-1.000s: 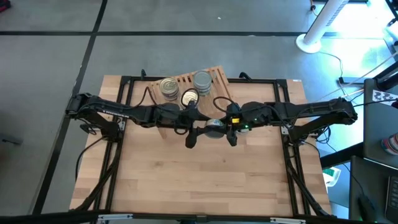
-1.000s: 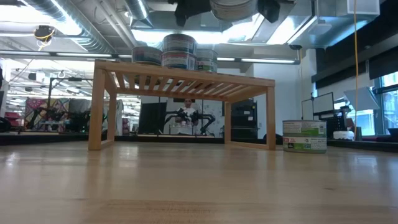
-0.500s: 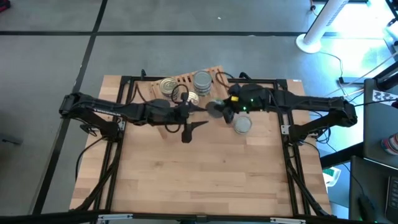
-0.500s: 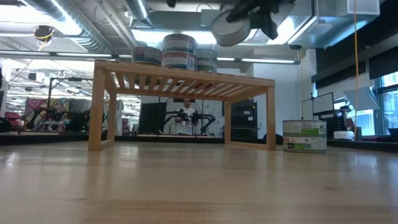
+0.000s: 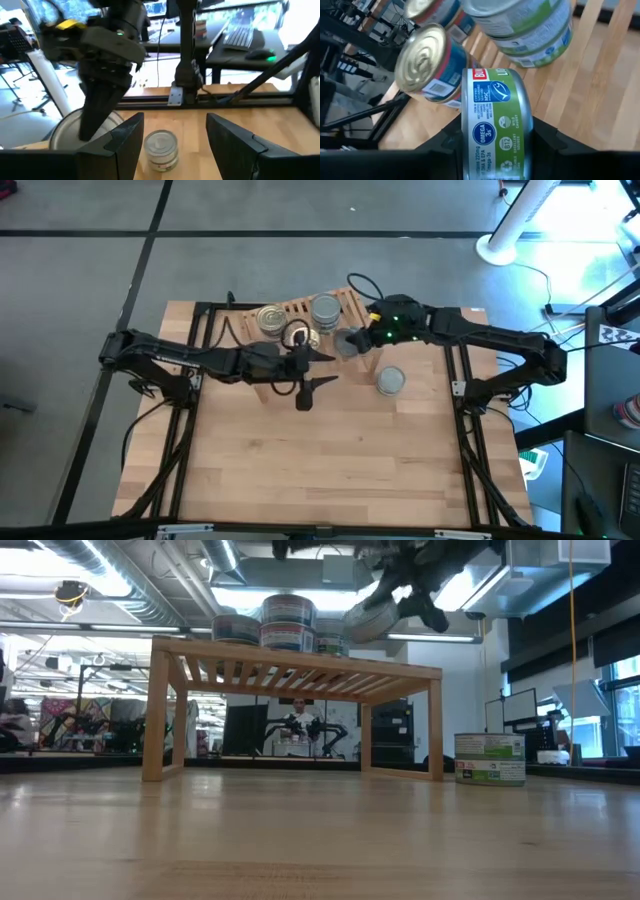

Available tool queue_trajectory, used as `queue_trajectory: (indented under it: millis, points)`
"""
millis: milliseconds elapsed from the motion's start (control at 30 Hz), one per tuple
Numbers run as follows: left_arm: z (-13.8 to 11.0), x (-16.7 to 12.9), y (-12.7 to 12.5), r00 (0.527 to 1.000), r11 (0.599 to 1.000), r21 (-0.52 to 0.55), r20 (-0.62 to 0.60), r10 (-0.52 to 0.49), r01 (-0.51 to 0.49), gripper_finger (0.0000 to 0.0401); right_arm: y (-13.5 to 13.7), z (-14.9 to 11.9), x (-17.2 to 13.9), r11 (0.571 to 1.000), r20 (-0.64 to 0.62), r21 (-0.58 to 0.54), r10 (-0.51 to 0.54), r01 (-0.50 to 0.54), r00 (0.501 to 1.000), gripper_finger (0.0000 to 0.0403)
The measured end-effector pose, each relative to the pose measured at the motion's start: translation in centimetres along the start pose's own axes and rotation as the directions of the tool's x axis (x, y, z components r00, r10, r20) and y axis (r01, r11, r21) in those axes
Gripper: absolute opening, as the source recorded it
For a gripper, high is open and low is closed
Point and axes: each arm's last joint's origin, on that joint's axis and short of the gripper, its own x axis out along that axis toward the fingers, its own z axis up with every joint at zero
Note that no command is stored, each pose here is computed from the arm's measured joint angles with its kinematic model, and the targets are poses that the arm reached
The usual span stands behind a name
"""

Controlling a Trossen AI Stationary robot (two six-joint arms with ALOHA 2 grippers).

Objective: Stack canned seafood by type on shelf
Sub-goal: Put the green tuna can on the shelf aligned with the other green tuna can

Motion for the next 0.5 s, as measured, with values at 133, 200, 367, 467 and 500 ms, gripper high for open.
queue_trajectory:
  millis: [133, 200, 367, 467, 500]
  points:
    - [-1.1, 1.2, -0.3, 0.999, 0.998, 0.056, -0.034, 0.018, -0.016, 0.0211, -0.6, 0.1, 1.3, 0.996, -0.071, 0.080, 0.032, -0.026, 0.997, 0.0137]
    - [-1.7, 1.7, -0.4, 0.997, 0.996, 0.078, -0.055, 0.045, -0.040, 0.0211, -1.0, 0.1, 2.0, 0.992, -0.117, 0.115, 0.059, -0.046, 0.991, 0.0138]
    - [-2.8, 3.0, -0.7, 0.992, 0.984, 0.154, -0.071, 0.103, -0.092, 0.0211, -1.7, 0.7, 3.1, 0.980, -0.137, 0.181, 0.111, -0.085, 0.984, 0.0138]
    - [-3.6, 3.7, -0.6, 0.984, 0.969, 0.205, -0.085, 0.159, -0.139, 0.0211, -1.9, 0.7, 3.5, 0.980, -0.138, 0.186, 0.097, -0.070, 0.986, 0.0138]
    - [-3.8, 4.0, -0.4, 0.980, 0.964, 0.215, -0.091, 0.179, -0.156, 0.0211, -1.9, 0.7, 3.5, 0.980, -0.136, 0.185, 0.096, -0.069, 0.986, 0.0138]
